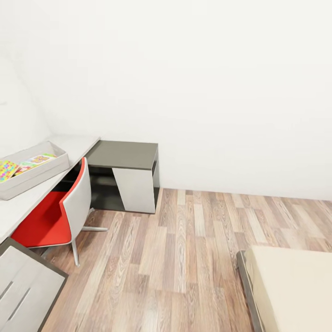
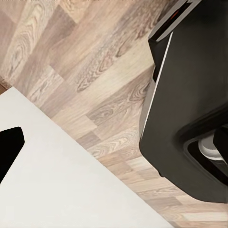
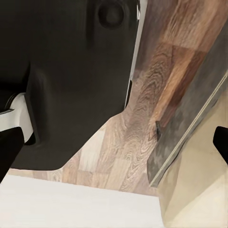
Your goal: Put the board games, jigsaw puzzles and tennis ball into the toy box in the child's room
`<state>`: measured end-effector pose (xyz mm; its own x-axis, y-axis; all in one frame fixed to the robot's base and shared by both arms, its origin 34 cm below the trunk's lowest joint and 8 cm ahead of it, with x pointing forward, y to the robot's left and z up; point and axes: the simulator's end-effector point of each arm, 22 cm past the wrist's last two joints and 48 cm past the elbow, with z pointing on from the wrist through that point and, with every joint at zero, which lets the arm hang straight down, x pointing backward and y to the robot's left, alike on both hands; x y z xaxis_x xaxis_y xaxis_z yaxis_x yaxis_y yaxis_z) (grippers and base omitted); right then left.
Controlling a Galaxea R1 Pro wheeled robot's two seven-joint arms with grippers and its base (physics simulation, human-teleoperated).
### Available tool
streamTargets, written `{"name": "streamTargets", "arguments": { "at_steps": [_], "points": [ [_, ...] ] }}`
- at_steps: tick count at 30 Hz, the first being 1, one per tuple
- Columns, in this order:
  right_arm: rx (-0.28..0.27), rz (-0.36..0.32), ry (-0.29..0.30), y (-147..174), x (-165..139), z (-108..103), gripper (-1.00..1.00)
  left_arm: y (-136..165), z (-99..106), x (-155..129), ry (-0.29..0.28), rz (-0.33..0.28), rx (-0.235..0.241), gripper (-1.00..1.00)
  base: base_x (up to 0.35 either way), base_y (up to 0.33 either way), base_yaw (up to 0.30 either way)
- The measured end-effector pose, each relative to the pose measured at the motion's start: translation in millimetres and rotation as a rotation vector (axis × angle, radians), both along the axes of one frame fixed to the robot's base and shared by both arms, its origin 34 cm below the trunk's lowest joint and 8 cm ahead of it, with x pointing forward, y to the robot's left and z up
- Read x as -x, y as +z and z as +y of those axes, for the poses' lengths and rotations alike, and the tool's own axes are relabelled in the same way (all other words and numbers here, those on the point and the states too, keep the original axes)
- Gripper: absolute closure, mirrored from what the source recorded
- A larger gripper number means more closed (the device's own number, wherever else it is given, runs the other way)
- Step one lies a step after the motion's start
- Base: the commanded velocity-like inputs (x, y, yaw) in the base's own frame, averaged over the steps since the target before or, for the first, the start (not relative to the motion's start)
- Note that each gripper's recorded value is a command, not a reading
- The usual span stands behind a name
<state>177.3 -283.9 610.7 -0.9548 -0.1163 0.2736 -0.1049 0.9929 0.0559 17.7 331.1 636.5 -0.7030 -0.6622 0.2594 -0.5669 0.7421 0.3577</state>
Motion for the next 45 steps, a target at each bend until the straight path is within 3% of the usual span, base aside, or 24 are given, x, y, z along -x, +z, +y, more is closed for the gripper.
{"name": "streamTargets", "arguments": {
  "at_steps": [20,45],
  "points": [
    [0.01,-0.034,0.063,2,-5,-8,-1.0,-2,0,-11,0.0,-0.031,0.0,-1.0,0.0,0.0,0.0],
    [0.018,-0.062,0.069,6,-18,-11,-1.0,-5,0,-26,0.0,-0.072,0.0,-1.0,0.0,0.0,0.0]
  ]
}}
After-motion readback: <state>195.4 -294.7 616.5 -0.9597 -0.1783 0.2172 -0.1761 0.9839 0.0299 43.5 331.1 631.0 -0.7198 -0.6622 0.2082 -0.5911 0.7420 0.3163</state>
